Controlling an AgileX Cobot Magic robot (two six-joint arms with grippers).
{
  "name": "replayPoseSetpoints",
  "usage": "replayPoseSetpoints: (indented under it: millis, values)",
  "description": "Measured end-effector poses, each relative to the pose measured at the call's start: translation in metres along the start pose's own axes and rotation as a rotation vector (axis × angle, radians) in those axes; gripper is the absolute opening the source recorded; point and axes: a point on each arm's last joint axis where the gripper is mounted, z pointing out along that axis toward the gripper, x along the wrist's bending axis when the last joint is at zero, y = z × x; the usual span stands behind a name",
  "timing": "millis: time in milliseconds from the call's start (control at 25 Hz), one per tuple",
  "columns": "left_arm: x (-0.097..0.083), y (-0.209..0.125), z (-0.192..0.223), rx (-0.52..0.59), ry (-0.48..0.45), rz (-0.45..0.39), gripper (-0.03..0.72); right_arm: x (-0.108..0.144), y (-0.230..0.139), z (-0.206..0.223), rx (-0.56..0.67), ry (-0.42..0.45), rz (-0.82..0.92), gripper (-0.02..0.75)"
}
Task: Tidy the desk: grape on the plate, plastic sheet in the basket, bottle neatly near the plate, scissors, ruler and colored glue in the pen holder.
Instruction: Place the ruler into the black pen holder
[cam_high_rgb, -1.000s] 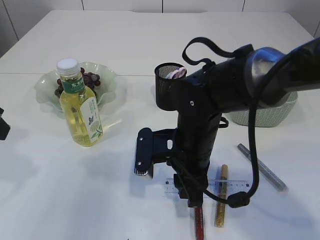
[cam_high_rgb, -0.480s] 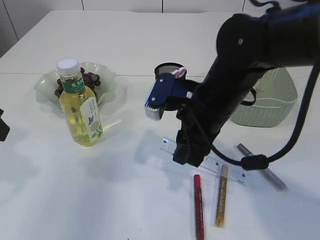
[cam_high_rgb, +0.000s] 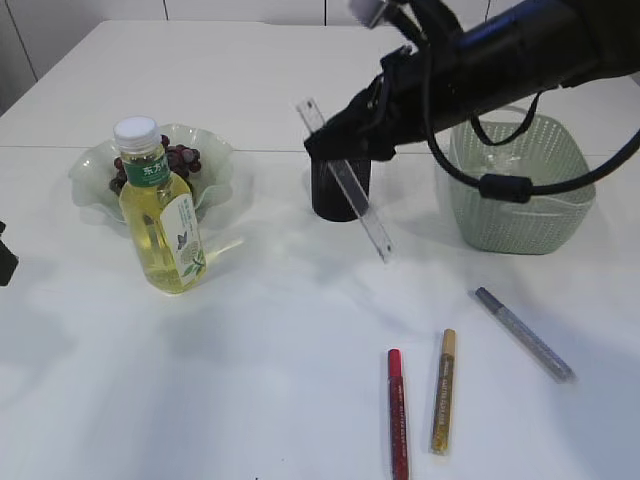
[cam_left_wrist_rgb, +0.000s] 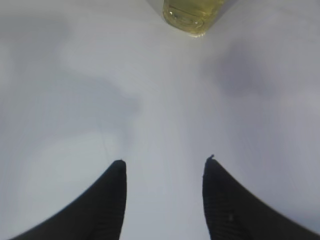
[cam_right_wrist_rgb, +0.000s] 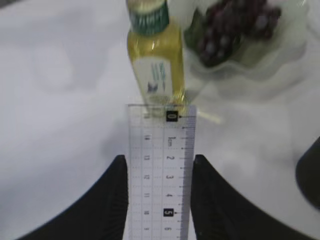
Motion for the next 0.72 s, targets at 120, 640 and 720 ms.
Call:
replayPoseSetpoints:
  millis: [120, 640, 720]
  values:
    - [0.000, 0.000, 0.000, 0.000, -0.002, -0.002, 0.363, -0.013, 0.009, -0.010, -0.155, -0.056, -0.026, 0.300]
    - [-0.004, -0.001, 0.000, 0.011, -0.045, -0.041, 0.356, -0.071, 0.007, 0.023, -0.395, -0.205, -0.092, 0.300]
    - [-0.004, -0.002, 0.000, 0.018, -0.045, -0.041, 0.347, -0.082, 0.008, 0.030, -0.402, -0.214, -0.103, 0.300]
